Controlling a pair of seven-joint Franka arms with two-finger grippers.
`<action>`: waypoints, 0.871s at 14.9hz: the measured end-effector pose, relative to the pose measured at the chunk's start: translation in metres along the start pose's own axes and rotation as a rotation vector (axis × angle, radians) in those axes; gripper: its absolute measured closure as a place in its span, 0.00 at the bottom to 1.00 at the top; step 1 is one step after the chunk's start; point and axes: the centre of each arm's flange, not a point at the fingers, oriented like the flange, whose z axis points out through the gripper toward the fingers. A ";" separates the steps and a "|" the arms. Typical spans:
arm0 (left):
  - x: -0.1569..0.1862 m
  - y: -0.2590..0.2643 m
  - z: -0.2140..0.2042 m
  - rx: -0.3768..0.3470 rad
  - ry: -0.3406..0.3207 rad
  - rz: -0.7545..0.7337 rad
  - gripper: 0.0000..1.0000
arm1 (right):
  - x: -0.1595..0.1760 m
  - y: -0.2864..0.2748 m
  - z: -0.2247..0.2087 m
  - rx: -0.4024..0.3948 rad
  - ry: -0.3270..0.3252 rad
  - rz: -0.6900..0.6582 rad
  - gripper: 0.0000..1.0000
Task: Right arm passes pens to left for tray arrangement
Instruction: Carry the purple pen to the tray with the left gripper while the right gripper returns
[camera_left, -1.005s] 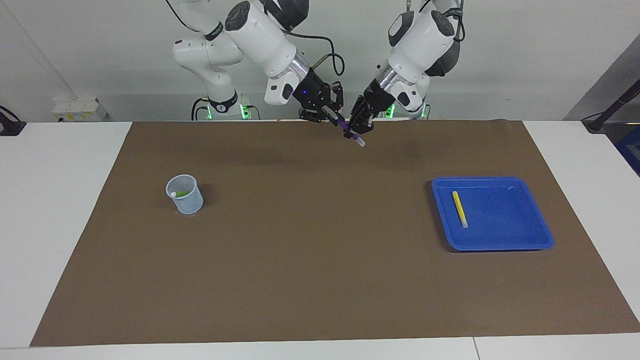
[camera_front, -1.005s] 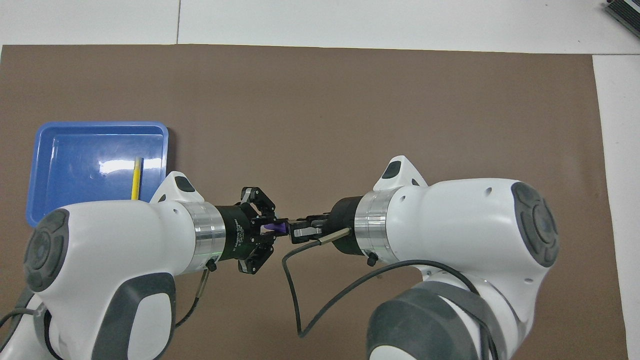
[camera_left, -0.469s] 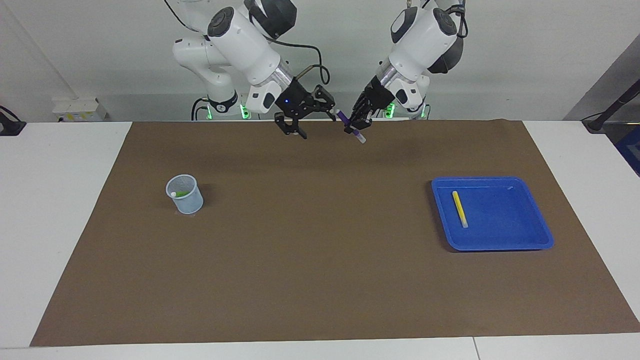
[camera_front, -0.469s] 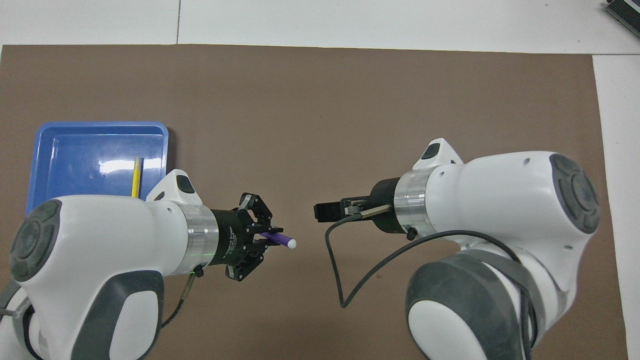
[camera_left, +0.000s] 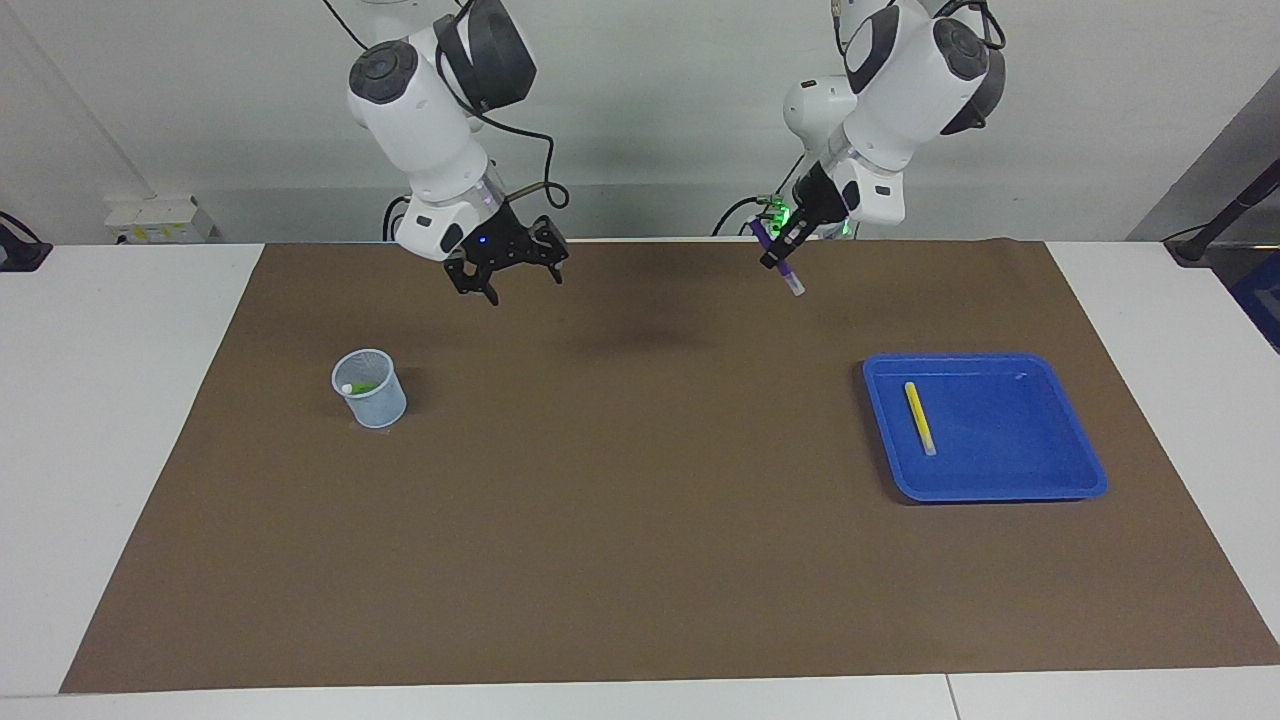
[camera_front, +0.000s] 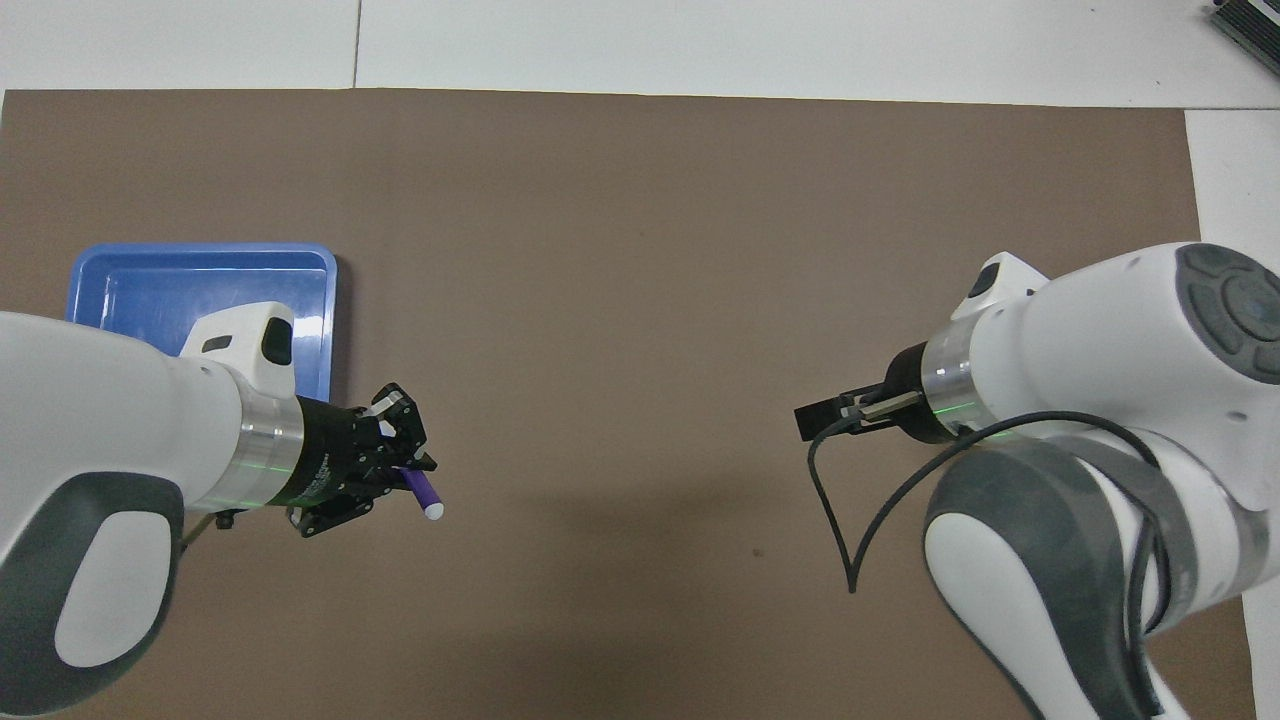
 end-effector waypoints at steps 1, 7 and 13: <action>0.012 -0.008 -0.004 0.020 0.012 0.066 0.82 | -0.004 0.029 0.001 -0.032 -0.010 -0.049 0.00; 0.090 -0.067 -0.036 0.115 0.077 0.414 0.82 | -0.023 0.141 -0.001 -0.177 -0.025 -0.045 0.00; 0.150 -0.115 -0.054 0.210 0.138 0.625 0.82 | -0.015 0.211 0.047 -0.254 -0.038 0.104 0.00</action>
